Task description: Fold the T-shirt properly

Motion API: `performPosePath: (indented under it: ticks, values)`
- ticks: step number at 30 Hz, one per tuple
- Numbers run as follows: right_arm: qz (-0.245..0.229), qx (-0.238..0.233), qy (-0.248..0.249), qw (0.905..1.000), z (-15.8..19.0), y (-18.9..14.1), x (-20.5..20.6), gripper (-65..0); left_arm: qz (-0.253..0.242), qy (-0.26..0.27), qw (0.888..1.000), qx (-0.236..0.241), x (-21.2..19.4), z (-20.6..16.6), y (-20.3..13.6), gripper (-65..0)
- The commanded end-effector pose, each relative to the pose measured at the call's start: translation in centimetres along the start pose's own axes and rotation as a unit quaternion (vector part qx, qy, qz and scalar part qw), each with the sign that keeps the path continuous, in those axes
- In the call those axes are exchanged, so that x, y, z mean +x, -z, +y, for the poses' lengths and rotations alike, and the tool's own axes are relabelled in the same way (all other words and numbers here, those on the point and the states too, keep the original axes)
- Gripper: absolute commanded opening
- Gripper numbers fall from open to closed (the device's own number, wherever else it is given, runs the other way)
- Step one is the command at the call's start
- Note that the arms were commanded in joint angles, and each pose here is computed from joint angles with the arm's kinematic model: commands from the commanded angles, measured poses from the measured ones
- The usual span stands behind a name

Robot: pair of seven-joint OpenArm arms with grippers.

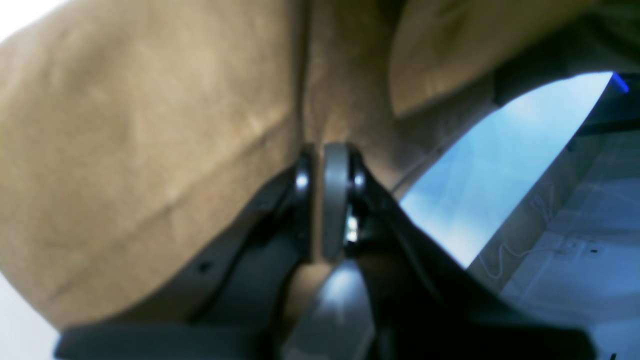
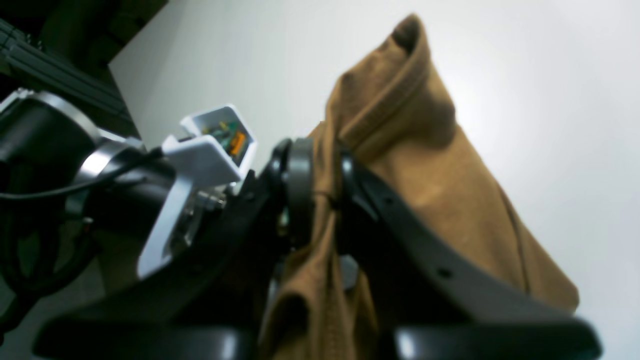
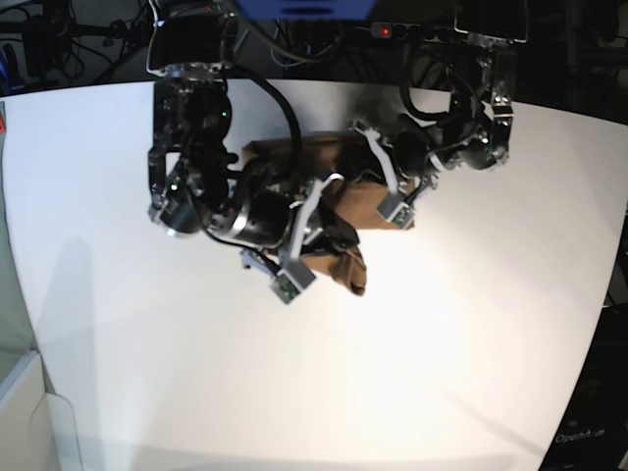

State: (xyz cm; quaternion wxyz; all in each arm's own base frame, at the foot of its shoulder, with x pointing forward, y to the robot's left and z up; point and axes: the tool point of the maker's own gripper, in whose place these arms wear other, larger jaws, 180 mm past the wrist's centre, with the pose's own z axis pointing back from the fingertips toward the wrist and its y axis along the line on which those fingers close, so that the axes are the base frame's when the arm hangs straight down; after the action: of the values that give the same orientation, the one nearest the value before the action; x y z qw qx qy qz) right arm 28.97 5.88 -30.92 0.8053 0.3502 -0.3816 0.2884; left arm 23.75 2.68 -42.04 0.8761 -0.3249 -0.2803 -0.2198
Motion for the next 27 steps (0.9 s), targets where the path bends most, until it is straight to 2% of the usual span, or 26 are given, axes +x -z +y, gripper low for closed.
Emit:
performPosePath:
  ticks: [1,7,11,16,27]
  values:
    - [-0.033,0.011,-0.008,0.9994,0.6,-0.1,1.9,-59.5,-0.031,0.015,0.999,-0.005,2.0,-0.5,-0.5,-61.9]
    - [-0.033,0.012,-0.006,0.9994,0.6,-0.1,1.8,-59.5,-0.077,0.033,0.996,-0.015,4.2,-2.0,-2.8,-61.9]
    - [-0.032,0.012,-0.005,0.9994,0.7,-0.1,1.6,-59.5,-0.069,0.027,0.997,0.022,3.4,0.3,-5.5,-61.9]
    - [-0.025,0.018,-0.001,0.9995,1.2,0.1,0.9,-59.5,-0.057,-0.011,0.993,0.098,0.9,5.1,-9.2,-61.9]
    - [-0.024,0.041,-0.015,0.9988,2.8,1.0,1.1,-59.2,-0.032,-0.086,0.991,0.101,-2.1,8.3,-7.5,-61.8]
